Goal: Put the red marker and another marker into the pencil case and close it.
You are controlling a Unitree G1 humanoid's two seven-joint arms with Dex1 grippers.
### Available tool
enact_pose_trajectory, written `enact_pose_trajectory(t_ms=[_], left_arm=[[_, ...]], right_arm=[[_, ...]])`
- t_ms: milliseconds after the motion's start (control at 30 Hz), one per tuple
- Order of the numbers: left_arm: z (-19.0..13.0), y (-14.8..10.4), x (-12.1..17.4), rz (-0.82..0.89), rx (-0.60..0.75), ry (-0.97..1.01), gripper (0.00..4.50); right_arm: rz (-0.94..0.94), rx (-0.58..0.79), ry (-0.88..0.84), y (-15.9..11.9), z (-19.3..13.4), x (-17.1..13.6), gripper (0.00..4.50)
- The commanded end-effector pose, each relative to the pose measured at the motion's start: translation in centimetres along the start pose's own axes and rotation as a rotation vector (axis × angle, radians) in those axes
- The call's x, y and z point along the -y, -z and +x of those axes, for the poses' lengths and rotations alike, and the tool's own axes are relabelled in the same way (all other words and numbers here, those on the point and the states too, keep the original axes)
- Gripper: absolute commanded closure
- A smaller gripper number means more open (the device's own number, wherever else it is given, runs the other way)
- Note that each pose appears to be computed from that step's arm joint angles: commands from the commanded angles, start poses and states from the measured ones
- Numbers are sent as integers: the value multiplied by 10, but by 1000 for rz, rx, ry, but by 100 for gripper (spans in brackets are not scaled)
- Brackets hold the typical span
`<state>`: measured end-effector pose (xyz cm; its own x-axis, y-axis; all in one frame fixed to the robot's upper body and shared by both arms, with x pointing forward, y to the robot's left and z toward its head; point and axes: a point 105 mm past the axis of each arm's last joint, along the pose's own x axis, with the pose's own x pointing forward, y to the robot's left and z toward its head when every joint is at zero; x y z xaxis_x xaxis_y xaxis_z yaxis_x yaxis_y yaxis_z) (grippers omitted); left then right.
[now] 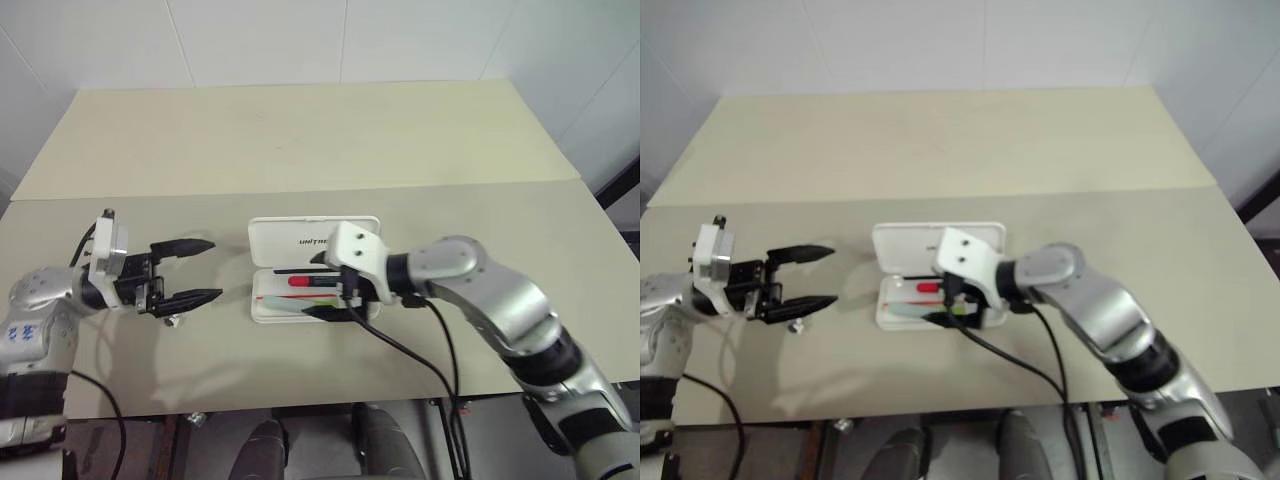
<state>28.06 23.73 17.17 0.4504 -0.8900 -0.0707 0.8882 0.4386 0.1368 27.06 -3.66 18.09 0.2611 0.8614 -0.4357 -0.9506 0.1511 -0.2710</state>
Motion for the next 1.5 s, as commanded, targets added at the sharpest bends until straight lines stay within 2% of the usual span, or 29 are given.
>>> enact_pose_trajectory(t_ms=[33,200,367,533,800,933,1233,1333,1500], left_arm=[[-7,-5,-8,9,-59,-182,0],[-2,7,-9,-43,-83,-401,0],[0,12,-1,-37,-49,-576,0],[-12,29,12,-47,-96,-794,0],[-45,49,33,-88,-209,-1080,0],[-50,65,38,-121,-283,-1139,0],[-19,79,43,-193,-295,-1014,0],[-14,84,39,-184,-349,-992,66],[-3,86,29,-169,-376,-913,228]], right_arm=[[-40,67,8,-11,-22,-4,4],[-11,76,50,-5,-37,3,4],[39,51,87,8,-48,10,4],[66,22,78,20,-51,14,4],[46,20,3,21,-42,21,4],[26,22,-22,20,-37,26,4],[18,23,-18,20,-38,27,4],[31,23,-2,21,-42,27,0],[49,69,47,19,-54,24,0]])
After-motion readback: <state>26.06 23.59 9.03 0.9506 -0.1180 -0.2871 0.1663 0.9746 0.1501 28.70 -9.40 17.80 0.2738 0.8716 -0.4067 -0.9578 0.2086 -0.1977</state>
